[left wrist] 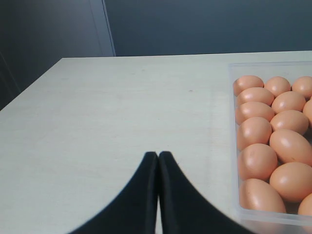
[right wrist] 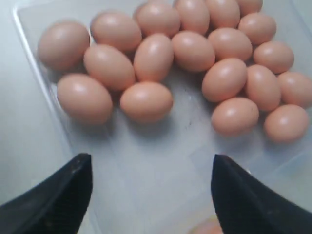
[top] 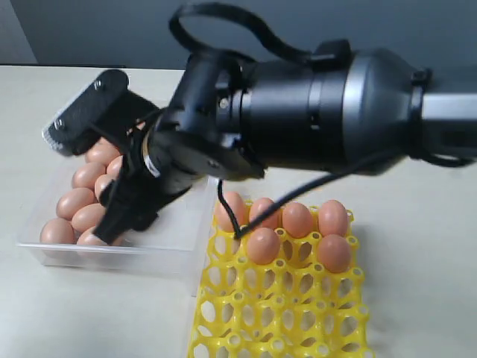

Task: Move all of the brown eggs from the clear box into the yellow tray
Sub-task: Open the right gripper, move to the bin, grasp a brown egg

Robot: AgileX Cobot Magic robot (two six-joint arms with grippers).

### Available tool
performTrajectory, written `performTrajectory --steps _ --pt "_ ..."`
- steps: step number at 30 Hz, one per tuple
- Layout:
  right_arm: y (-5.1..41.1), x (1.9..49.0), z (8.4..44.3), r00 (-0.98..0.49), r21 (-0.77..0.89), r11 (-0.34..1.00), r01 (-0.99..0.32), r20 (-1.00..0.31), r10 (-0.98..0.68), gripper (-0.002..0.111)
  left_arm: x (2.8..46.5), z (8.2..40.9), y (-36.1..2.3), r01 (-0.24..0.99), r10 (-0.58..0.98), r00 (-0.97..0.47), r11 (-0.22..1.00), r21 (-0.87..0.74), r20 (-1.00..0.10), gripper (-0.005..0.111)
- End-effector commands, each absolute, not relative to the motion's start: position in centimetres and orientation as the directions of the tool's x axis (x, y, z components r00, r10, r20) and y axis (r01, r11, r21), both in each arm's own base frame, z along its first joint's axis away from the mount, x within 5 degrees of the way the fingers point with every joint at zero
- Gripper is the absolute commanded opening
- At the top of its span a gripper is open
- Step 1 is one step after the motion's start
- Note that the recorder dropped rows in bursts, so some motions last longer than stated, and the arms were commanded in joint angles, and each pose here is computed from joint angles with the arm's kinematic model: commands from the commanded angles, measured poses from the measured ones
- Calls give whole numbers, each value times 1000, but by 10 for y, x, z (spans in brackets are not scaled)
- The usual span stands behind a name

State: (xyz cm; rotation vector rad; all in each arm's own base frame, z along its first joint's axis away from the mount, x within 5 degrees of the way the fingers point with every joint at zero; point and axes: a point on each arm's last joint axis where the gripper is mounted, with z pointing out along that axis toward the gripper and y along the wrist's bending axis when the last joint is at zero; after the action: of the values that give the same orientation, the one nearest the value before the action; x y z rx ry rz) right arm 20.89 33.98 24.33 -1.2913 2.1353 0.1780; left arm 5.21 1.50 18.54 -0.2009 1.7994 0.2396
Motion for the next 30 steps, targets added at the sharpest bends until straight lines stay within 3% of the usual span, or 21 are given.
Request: performTrajectory --steps 1,7,16,30 --pt "353 240 247 -454 -38 618 -786 -643 -617 66 52 185 15 -259 -5 -226 964 55 -974 0" --pt "373 265 226 -605 159 669 -726 -609 -512 66 52 185 15 -259 -5 -226 964 55 -974 0" --pt "387 299 170 -864 437 762 -478 -388 -321 66 52 185 15 -259 -5 -226 964 55 -974 0" --pt "380 306 138 -949 440 848 -297 -231 -213 66 52 185 15 -259 -5 -226 964 55 -974 0"
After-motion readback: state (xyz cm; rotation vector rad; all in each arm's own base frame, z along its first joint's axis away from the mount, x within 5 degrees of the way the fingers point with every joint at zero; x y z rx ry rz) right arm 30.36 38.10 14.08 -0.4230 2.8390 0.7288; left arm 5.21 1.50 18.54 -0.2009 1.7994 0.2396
